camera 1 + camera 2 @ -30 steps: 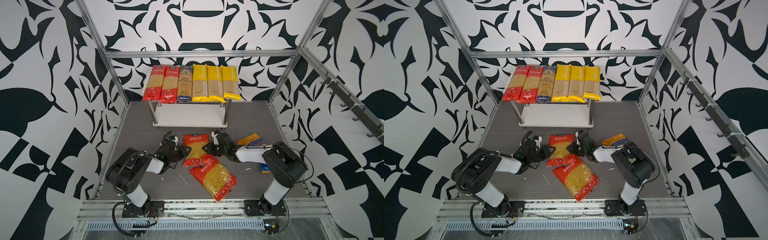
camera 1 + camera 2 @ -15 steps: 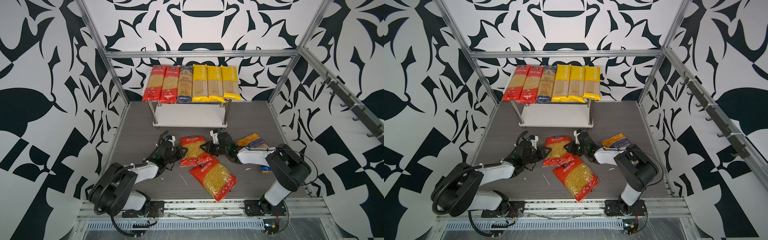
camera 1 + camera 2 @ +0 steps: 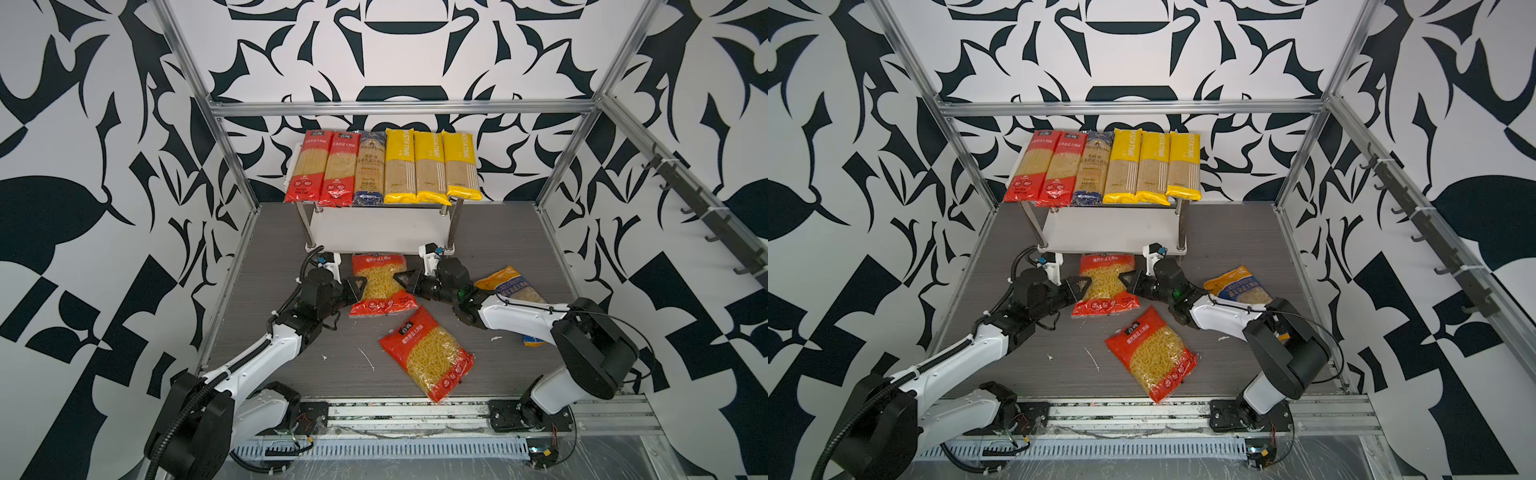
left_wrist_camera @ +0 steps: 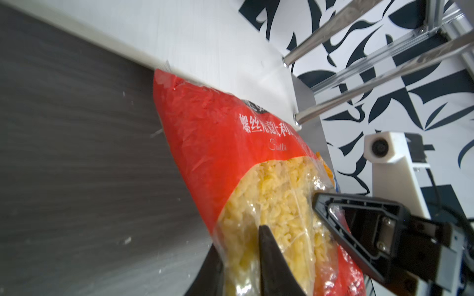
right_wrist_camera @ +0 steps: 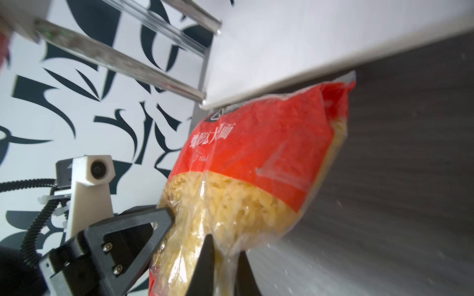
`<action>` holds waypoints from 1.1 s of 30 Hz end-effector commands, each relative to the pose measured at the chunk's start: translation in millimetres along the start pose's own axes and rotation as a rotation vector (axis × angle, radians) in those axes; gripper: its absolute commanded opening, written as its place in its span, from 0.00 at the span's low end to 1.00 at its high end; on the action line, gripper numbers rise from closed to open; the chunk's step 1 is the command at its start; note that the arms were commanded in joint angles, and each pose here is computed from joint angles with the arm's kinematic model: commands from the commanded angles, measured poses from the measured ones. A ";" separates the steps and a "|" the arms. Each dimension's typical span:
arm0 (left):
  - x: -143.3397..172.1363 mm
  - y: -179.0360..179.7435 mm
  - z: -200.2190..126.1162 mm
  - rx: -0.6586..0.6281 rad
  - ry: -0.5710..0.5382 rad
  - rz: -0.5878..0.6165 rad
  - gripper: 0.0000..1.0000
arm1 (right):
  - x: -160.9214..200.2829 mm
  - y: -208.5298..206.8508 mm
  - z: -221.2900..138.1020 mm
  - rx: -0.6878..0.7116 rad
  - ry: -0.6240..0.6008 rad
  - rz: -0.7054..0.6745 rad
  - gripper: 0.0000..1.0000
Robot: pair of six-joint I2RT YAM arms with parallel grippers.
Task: Arrange pasta packages on shelves
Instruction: Place the pasta bag on the shelf.
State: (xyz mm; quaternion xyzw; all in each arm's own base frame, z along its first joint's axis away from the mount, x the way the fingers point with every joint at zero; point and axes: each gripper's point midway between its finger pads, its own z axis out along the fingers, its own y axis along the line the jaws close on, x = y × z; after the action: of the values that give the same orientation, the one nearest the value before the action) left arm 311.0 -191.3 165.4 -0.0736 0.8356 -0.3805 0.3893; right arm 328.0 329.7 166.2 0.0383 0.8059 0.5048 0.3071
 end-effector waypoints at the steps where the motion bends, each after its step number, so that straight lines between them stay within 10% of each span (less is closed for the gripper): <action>1: -38.2 -19.2 0.5 0.049 -0.084 0.070 0.23 | -63.6 75.3 -5.2 -0.239 -0.257 -0.072 0.00; 11: -96.8 13.4 42.2 0.002 -0.144 0.039 0.26 | -106.8 78.6 40.2 -0.264 -0.449 -0.167 0.00; 17: -111.3 47.2 68.2 -0.043 -0.109 -0.041 0.44 | -133.2 46.7 79.2 -0.222 -0.495 -0.116 0.00; 33: -82.1 70.5 -19.9 -0.259 -0.168 -0.074 0.66 | -140.4 0.9 129.1 -0.147 -0.486 0.035 0.00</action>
State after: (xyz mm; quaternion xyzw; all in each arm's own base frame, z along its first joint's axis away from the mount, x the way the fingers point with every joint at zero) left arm 383.2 -114.1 179.8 -0.1634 0.8272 -0.3181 0.4333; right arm 493.3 382.7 142.1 0.1190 0.7254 0.5160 0.4397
